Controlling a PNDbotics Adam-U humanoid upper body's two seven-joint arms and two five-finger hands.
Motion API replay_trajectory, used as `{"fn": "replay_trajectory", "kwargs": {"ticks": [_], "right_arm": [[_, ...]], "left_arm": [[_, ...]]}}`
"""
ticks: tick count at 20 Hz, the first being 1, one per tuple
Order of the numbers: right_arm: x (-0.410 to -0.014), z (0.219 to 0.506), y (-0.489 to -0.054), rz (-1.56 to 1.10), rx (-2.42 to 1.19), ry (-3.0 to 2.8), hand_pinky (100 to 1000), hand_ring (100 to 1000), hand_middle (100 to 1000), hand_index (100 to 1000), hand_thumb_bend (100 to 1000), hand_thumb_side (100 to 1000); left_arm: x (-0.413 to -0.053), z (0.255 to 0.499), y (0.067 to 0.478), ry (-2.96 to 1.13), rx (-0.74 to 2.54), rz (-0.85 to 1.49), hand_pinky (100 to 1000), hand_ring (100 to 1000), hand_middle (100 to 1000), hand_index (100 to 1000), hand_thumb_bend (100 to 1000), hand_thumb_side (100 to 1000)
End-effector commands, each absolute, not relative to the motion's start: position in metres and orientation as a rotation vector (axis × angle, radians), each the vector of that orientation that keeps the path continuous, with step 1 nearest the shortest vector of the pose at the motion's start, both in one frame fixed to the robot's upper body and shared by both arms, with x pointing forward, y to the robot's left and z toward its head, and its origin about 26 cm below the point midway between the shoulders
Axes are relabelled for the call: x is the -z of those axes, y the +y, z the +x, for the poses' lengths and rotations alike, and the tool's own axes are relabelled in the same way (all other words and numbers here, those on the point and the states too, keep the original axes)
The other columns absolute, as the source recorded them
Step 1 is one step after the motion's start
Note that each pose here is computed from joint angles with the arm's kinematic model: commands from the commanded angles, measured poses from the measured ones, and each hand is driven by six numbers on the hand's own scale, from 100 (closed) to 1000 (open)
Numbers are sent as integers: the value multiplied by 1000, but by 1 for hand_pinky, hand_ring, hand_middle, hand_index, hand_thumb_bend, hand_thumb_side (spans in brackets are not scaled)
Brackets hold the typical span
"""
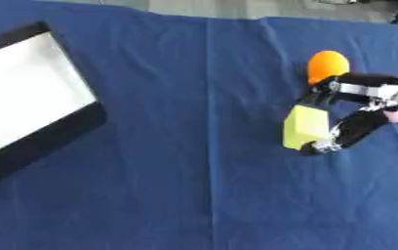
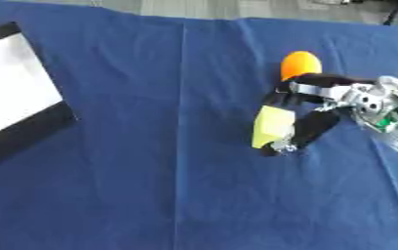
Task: Pick up the objects with one hand, pass them to the other hand, and then place them into the box on the other side of the table.
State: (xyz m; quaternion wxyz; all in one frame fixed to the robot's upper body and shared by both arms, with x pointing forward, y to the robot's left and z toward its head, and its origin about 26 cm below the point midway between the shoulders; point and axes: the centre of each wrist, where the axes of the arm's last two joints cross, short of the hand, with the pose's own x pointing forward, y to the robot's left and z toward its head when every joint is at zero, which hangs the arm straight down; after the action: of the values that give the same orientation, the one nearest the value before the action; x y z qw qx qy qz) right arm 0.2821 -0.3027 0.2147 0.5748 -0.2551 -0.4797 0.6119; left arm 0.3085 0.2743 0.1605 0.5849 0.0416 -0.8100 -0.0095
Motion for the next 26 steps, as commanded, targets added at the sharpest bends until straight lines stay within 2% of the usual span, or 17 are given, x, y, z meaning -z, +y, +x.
{"fn": "replay_trajectory", "kwargs": {"ticks": [1, 26], "right_arm": [[-222, 281, -304, -644, -1438, -1122, 837, 839, 807, 865, 668, 418], [-238, 282, -314, -735, -1341, -1197, 828, 826, 795, 860, 671, 401]], "left_arm": [[-168, 307, 274, -1915, 35, 100, 1000, 780, 750, 819, 186, 975], [-170, 307, 270, -1915, 58, 89, 1000, 782, 752, 818, 183, 994]]}}
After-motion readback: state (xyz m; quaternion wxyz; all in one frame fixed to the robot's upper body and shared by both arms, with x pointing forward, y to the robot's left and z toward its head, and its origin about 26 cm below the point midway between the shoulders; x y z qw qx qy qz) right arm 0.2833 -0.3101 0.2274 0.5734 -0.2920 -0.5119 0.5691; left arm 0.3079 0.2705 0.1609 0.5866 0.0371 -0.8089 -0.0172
